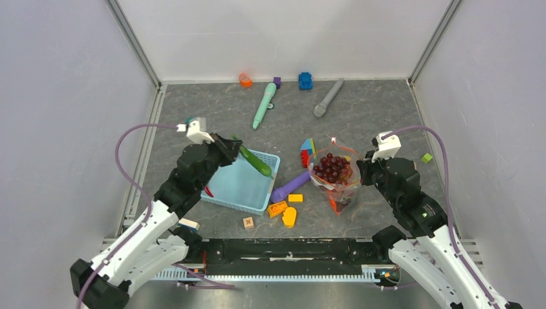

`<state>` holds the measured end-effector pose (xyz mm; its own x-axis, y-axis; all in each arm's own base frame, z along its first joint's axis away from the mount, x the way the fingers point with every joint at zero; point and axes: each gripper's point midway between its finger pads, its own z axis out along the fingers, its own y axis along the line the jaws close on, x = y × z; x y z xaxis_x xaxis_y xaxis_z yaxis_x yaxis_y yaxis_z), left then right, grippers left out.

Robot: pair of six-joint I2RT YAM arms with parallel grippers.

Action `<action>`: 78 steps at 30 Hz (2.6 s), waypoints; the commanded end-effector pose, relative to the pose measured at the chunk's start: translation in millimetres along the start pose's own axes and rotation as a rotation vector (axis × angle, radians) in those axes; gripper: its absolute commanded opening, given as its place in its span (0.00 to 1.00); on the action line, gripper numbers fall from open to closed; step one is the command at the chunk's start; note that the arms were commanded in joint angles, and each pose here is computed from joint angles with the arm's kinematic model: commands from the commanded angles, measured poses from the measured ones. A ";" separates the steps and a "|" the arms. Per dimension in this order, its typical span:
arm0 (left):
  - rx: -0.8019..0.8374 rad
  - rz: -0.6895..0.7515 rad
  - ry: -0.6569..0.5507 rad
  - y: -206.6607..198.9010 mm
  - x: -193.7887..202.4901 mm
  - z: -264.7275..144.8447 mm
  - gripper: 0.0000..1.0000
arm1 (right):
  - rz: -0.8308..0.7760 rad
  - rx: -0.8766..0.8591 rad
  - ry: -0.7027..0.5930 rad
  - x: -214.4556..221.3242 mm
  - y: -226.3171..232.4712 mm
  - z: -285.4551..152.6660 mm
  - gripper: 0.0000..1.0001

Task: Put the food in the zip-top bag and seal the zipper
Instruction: Place the fake vegetable in the zipper food storage bag.

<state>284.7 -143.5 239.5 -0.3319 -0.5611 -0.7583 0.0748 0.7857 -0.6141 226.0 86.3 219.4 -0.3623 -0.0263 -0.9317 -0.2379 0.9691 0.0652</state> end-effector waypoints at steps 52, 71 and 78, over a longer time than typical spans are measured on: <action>0.620 0.568 0.053 -257.1 177.0 -4.1 0.02 | 0.239 -0.278 -0.106 -52.8 57.2 -18.9 0.00; 0.102 0.227 -0.143 -199.1 142.2 17.8 0.02 | 0.400 -0.254 -0.183 -53.3 53.5 -11.1 0.00; -0.008 0.193 -0.280 -208.4 130.6 11.9 0.02 | 0.419 -0.276 -0.172 -49.3 58.3 -8.0 0.00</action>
<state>226.9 -395.2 240.1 -0.1503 -0.3103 -0.9387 0.2696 0.9006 -0.3409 218.8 135.8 246.8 -0.3898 0.3443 -0.8541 -0.3015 0.8286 0.4716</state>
